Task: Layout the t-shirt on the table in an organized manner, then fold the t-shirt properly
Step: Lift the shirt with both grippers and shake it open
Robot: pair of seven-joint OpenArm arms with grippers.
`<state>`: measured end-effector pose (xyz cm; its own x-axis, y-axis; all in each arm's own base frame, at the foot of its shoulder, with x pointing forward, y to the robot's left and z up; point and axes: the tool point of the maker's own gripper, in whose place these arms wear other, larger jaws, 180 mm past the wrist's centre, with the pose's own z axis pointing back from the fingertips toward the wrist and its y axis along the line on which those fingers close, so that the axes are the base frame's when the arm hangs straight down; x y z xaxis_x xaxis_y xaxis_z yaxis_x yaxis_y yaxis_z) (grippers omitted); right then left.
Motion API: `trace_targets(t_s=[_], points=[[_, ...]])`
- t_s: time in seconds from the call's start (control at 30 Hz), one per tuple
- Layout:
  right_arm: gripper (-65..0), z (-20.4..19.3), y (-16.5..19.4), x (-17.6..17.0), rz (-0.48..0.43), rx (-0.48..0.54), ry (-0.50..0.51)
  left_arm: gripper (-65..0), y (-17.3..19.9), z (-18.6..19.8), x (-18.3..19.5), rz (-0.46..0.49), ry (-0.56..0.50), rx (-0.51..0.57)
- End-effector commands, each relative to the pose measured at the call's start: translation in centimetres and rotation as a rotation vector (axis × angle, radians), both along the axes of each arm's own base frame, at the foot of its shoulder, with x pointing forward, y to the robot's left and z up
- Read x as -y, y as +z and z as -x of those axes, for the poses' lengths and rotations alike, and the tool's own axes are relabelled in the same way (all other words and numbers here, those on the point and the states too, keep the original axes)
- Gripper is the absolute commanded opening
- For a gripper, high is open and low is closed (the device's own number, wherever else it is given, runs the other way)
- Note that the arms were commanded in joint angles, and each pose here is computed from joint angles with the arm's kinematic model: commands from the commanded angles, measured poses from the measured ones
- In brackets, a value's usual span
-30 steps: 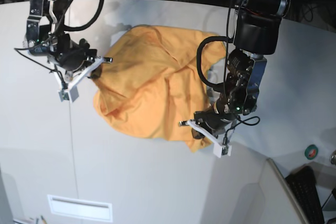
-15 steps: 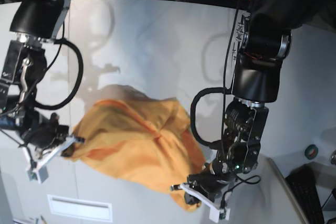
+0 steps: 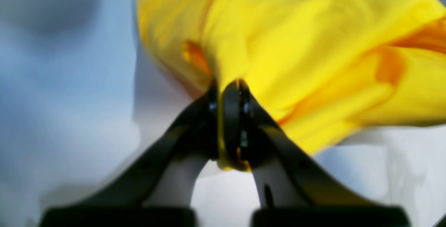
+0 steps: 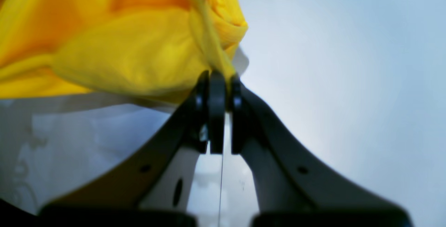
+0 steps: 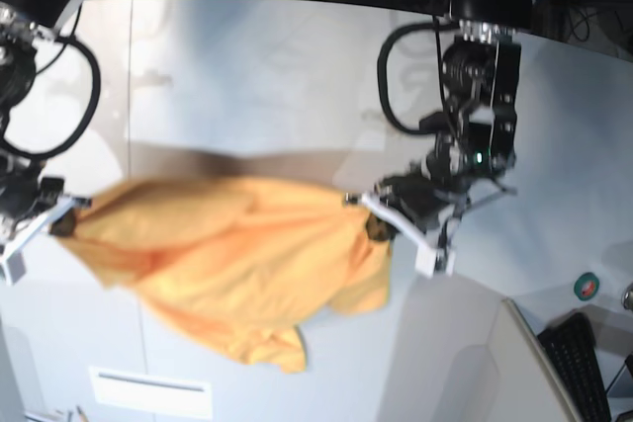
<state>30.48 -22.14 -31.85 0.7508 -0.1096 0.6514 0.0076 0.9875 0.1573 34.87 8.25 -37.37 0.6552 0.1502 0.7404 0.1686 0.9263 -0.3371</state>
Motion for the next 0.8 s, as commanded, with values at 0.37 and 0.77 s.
trace_targets(t_s=[0.37,0.77], points=[[-65.0,-4.5,2.8,0.5,-0.025,0.143,0.013,-65.0,-1.0,1.7,0.0,0.048,0.046,0.062],[-64.1,-14.2,-6.4,1.0,-0.122,0.019,0.005,-65.0,-5.7,-1.7,0.9,0.011,0.08,0.032]])
